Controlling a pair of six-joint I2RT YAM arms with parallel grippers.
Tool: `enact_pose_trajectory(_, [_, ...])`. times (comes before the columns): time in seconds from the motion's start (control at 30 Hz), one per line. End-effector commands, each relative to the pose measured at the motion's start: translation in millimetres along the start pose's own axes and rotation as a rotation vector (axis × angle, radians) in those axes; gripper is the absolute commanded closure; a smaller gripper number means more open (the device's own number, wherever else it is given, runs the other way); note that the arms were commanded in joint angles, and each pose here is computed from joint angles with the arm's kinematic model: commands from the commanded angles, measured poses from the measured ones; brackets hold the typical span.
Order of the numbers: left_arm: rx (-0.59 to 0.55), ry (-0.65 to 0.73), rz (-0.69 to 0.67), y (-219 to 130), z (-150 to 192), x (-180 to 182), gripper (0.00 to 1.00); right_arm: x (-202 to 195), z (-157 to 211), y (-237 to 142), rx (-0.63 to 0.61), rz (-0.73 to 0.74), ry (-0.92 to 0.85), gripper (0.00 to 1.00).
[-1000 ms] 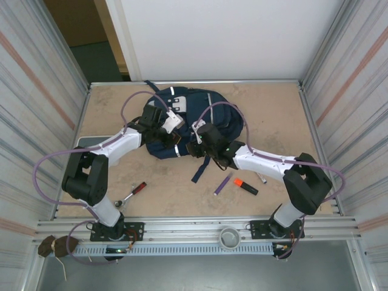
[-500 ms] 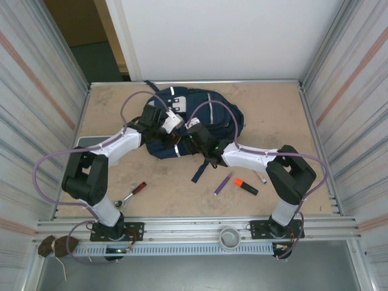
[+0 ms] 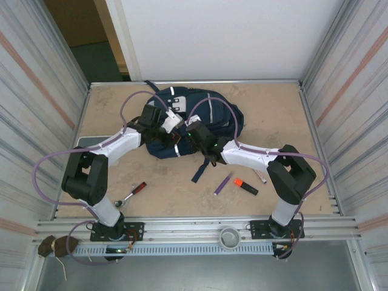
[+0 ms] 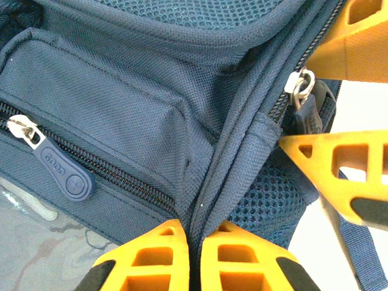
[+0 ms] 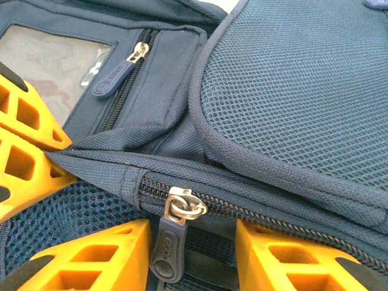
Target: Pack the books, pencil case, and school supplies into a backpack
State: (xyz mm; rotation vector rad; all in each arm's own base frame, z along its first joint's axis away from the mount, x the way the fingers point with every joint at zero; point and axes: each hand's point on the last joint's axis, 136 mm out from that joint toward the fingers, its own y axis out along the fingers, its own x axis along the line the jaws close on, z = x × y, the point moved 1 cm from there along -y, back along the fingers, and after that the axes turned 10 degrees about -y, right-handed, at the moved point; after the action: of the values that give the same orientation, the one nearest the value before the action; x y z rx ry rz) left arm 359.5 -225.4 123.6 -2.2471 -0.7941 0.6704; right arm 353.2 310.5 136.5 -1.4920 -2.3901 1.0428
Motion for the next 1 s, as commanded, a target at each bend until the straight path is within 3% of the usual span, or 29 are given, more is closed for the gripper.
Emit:
enact_pose_trajectory(0.0, [-0.039, -0.008, 0.066, -12, -12, -13, 1.00, -10, -19, -3, -0.034, 0.022, 0.028, 0.65])
enact_pose_trajectory(0.5, [-0.014, 0.000, 0.021, -9, -7, -5, 1.00, -22, -13, -7, -0.001, -0.082, 0.120, 0.97])
enact_pose_trajectory(0.7, [-0.012, -0.001, 0.003, -9, -6, -1, 1.00, -32, 2, -9, 0.031, -0.196, 0.220, 1.00])
enact_pose_trajectory(0.97, [-0.027, -0.023, -0.037, -16, -4, 11, 1.00, -66, 33, -14, 0.097, -0.171, 0.280, 1.00])
